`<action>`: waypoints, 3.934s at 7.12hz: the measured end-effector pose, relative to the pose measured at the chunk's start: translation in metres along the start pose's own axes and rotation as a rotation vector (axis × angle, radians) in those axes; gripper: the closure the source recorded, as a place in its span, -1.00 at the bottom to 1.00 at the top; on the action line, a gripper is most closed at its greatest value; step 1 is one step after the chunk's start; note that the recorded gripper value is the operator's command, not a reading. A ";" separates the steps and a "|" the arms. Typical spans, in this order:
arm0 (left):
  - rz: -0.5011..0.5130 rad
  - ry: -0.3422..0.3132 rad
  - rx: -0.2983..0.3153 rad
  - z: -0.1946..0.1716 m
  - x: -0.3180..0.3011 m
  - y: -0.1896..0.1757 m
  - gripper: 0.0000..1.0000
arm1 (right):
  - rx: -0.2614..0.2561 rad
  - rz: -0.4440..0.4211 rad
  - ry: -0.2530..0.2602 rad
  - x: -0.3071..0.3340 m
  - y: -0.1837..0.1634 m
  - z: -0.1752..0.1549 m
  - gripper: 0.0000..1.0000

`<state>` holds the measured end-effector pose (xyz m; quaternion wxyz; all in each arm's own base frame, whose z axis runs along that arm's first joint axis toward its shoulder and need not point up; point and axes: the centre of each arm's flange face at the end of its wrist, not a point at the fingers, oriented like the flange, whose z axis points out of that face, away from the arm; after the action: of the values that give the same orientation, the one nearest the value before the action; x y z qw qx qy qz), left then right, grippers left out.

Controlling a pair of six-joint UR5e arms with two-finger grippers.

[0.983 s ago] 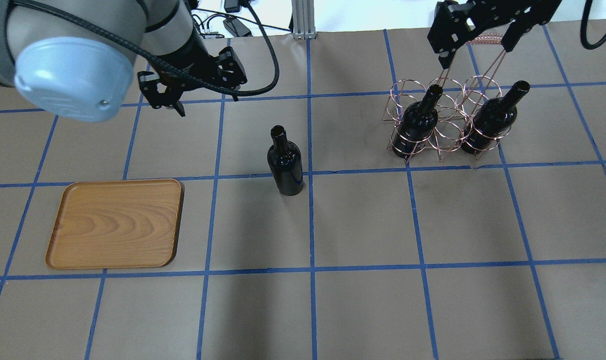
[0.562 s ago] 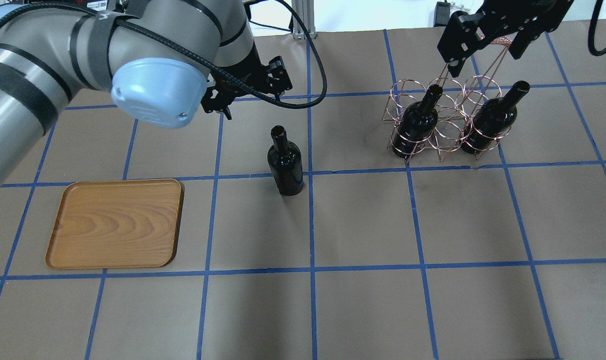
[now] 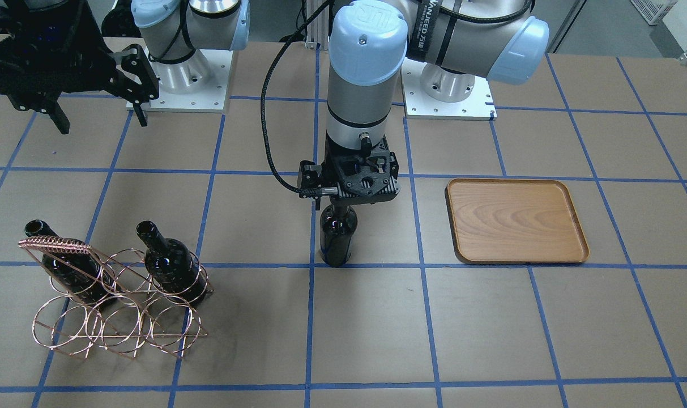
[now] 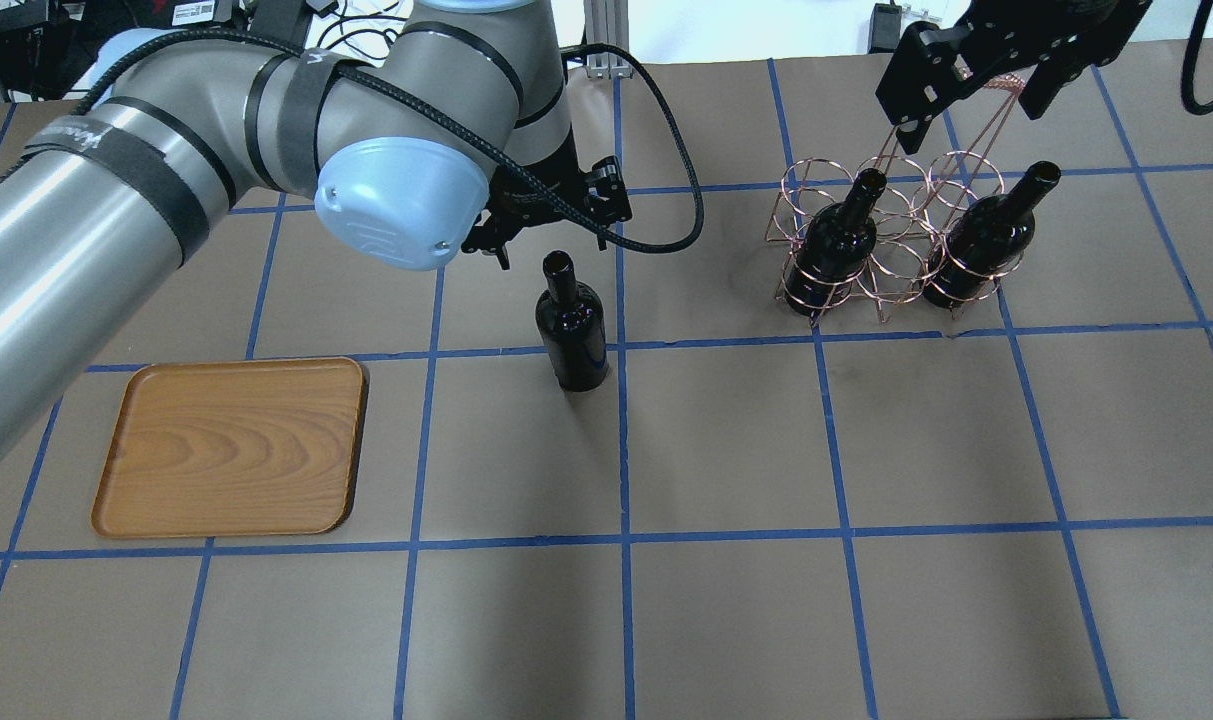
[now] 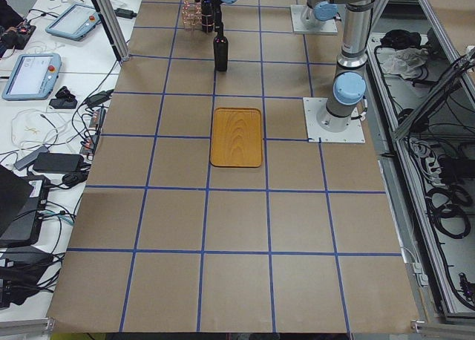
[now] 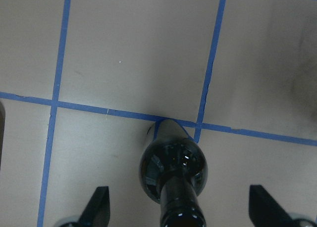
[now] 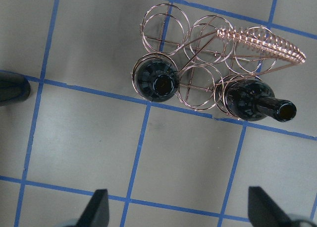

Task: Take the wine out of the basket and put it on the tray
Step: 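Lower the left gripper onto the standing bottle's neck and close it, then lift the bottle with the left gripper and carry it over the wooden tray, then lay the bottle down on the tray and open the left gripper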

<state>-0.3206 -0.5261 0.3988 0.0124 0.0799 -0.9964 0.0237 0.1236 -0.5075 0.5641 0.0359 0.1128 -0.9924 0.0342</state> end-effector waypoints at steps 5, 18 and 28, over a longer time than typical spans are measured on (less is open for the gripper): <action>0.025 -0.005 -0.042 0.009 0.005 0.009 1.00 | -0.002 0.022 -0.005 -0.002 0.002 0.000 -0.99; 0.237 -0.054 -0.177 -0.089 -0.317 0.062 1.00 | -0.006 0.054 -0.037 -0.016 -0.012 0.009 -1.00; 0.198 -0.015 -0.137 -0.066 -0.414 0.047 1.00 | -0.018 0.050 -0.007 -0.015 -0.004 0.013 -1.00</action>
<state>0.0816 -0.4108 0.4508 0.0080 -0.0199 -0.9988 -0.0439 0.1377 -0.5089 0.5504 0.0328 0.0876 -0.9953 0.0258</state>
